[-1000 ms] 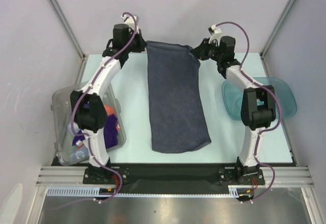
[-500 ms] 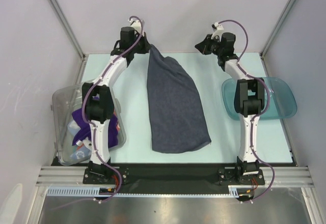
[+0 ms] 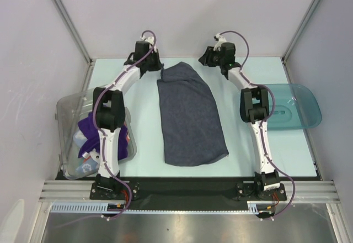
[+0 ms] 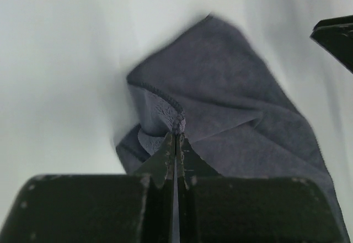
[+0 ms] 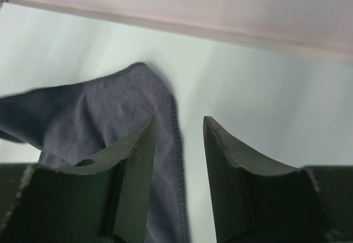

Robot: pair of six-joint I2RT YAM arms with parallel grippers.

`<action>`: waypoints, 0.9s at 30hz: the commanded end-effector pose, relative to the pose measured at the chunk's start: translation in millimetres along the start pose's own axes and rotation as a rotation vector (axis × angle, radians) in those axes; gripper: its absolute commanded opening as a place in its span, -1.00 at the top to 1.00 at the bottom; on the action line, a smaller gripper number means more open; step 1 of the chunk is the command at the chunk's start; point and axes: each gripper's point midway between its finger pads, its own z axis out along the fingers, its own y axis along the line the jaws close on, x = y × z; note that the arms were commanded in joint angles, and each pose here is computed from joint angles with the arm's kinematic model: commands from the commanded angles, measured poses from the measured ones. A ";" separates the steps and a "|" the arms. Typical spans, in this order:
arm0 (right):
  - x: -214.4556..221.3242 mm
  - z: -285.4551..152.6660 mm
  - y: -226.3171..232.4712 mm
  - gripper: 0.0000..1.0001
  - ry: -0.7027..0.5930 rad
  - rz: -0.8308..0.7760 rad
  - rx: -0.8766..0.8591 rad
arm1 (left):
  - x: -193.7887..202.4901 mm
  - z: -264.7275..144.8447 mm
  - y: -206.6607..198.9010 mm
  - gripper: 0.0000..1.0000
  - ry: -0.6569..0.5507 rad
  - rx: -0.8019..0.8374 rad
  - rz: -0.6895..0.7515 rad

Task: Fold and stack the towels
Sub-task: Flatten out the crumpled towel

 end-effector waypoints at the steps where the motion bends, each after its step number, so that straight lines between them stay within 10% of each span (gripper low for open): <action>1: 10.2 16.7 23.1 0.09 0.002 0.026 0.023 | 37.3 -9.8 22.9 0.99 0.095 -0.105 -0.149; 10: 68.2 19.5 27.1 0.10 0.158 0.074 0.112 | 57.6 -15.3 26.6 0.99 0.158 -0.105 -0.192; 16: 81.6 -16.4 20.7 0.98 0.220 0.035 0.218 | 66.9 -23.0 21.7 0.99 0.188 -0.079 -0.192; 27: 127.8 -98.3 50.2 0.75 0.346 0.130 0.262 | 71.4 -34.8 16.0 0.99 0.224 -0.044 -0.140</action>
